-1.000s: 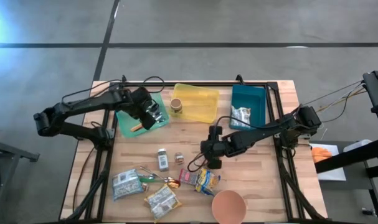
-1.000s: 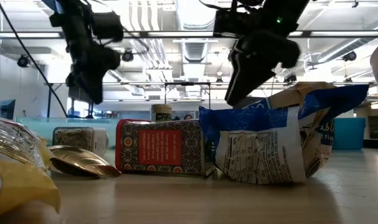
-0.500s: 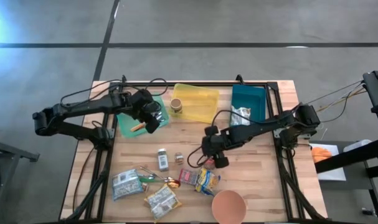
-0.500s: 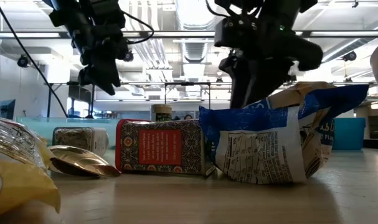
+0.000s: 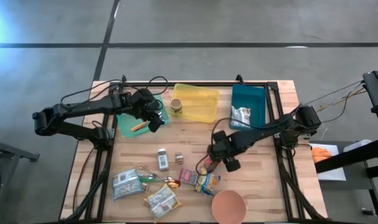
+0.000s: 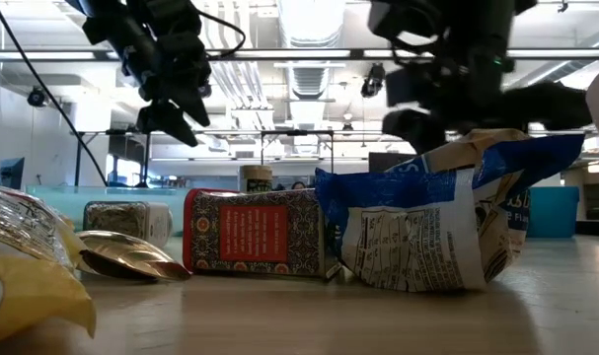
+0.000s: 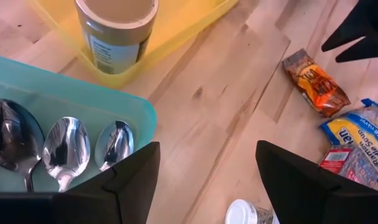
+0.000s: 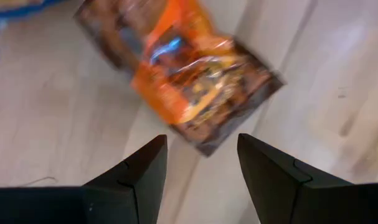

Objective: Pick & Place Food Item
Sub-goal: Put the orange seasoning pack into the yellow bin

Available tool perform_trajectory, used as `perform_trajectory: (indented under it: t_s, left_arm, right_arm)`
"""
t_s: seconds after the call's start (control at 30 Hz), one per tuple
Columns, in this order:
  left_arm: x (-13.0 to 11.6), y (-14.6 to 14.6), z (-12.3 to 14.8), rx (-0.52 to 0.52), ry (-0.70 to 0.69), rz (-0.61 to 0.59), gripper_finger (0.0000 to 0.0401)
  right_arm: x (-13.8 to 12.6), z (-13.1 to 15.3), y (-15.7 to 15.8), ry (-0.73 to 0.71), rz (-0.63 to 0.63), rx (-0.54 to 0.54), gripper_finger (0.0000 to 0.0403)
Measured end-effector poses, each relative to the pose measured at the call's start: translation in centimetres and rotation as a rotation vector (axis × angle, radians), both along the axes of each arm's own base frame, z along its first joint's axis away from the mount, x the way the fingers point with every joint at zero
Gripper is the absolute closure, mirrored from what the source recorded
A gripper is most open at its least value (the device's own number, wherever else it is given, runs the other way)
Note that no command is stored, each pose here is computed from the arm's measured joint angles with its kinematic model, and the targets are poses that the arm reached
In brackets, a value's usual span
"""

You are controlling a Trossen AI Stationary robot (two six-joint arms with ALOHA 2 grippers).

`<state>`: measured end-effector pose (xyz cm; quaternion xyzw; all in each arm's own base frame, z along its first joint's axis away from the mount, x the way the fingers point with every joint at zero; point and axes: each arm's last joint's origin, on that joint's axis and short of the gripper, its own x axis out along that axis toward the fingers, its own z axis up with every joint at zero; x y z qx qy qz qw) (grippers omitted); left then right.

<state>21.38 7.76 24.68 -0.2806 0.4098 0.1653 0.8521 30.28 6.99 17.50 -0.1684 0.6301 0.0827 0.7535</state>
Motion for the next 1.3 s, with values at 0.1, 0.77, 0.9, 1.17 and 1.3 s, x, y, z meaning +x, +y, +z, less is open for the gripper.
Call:
perform_trajectory:
  t_s: [0.1, 0.77, 0.9, 1.17, 1.3]
  left_arm:
    - [0.0, 0.0, 0.0, 0.001, 0.002, -0.002, 0.013]
    - [0.0, 0.0, 0.0, 0.001, 0.003, -0.003, 0.013]
    - [0.0, 0.0, 0.0, 0.008, 0.003, -0.011, 0.013]
    - [0.0, 0.0, 0.0, 0.011, 0.003, -0.015, 0.013]
    - [0.0, 0.0, 0.0, -0.002, 0.0, 0.002, 0.013]
  right_arm:
    - [-0.7, -0.8, 0.7, 0.016, 0.033, -0.032, 0.0207]
    - [-1.4, -3.6, 2.3, -0.171, 0.096, -0.099, 0.0208]
    - [-1.2, -3.5, 2.2, -0.206, 0.099, -0.171, 0.0213]
    - [-1.2, -3.6, 2.1, -0.207, 0.094, -0.164, 0.0278]
    - [-1.3, -3.6, 2.0, -0.215, -0.026, -0.131, 0.031]
